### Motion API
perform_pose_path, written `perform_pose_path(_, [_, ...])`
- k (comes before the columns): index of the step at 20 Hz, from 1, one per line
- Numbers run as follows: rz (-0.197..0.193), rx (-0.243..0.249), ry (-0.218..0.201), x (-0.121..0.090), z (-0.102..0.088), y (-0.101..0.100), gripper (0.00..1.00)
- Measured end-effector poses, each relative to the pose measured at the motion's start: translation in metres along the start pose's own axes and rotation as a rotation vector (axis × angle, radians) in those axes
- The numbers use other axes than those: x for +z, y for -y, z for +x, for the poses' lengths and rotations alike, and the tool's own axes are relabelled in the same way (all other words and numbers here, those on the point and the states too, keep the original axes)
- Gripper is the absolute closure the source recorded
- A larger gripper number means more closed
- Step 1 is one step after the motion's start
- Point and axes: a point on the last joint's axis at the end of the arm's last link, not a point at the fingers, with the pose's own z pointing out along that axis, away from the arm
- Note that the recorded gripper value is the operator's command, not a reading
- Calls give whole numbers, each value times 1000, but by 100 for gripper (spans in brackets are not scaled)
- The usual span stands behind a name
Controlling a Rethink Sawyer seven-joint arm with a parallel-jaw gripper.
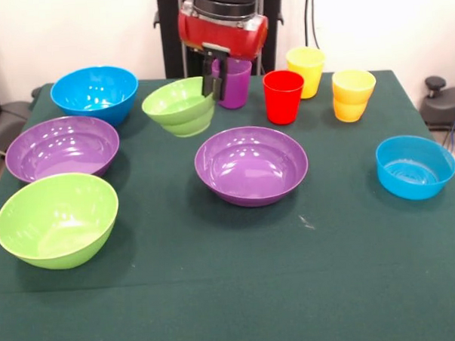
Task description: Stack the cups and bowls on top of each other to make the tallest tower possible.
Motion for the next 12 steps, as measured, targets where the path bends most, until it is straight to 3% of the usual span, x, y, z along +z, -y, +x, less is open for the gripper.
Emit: perform_pose_path(12, [-13, -55, 31, -1, -5, -46, 100])
